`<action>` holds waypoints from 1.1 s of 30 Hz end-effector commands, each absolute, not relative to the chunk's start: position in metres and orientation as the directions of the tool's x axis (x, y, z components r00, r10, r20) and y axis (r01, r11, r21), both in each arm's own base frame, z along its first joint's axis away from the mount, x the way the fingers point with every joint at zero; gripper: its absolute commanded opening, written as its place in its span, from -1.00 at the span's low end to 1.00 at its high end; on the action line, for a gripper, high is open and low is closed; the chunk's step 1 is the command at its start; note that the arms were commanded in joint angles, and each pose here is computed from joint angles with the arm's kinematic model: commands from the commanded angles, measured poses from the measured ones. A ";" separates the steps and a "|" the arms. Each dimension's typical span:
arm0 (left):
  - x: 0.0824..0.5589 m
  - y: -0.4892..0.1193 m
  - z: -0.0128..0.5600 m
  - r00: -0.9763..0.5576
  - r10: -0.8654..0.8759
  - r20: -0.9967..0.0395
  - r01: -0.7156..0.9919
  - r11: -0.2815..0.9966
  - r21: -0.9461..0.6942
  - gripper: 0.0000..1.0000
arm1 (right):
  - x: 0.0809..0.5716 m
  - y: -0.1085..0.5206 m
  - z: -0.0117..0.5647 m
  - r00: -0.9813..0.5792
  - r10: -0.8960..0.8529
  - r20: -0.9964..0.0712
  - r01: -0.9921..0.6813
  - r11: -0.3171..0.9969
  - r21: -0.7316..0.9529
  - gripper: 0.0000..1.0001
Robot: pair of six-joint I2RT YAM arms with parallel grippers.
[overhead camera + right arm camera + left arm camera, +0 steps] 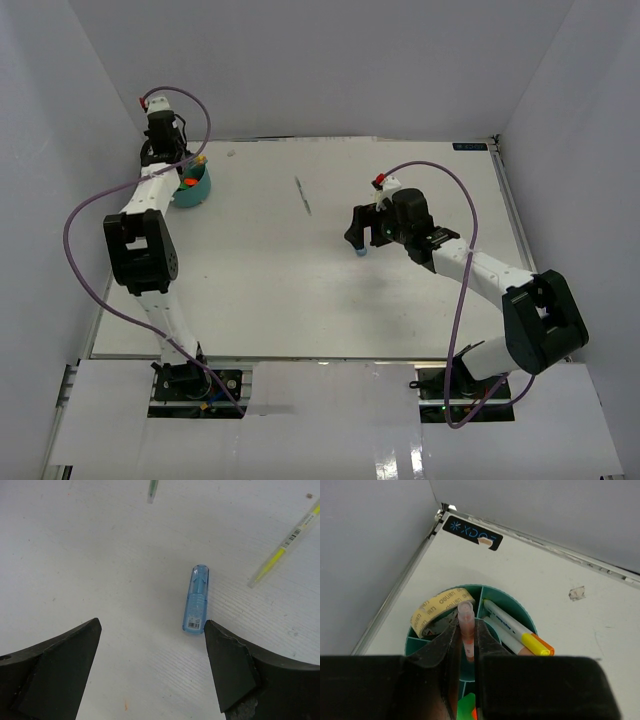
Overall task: Sort the stationery into containers
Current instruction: Place the pen in the storage box, then pick up the pen from the center of the board.
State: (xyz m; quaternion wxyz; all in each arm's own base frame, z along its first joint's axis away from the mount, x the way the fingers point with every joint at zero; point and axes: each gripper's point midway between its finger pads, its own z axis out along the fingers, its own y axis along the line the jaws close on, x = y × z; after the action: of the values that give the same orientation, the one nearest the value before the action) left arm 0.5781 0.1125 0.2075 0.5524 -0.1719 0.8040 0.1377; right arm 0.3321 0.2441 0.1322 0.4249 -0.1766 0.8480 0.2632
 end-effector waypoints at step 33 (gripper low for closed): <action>0.415 -0.052 0.240 -0.511 -0.439 -0.739 -0.040 0.871 -0.490 0.96 | 0.451 0.191 0.060 -0.719 0.056 -0.693 0.026 0.998 0.053 0.45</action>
State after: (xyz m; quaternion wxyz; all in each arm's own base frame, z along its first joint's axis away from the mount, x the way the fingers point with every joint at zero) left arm 0.4348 -0.0155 0.2416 0.4984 -0.1745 0.8349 -0.1549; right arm 0.4342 0.1994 0.0507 0.3584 -0.0112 0.9328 0.0362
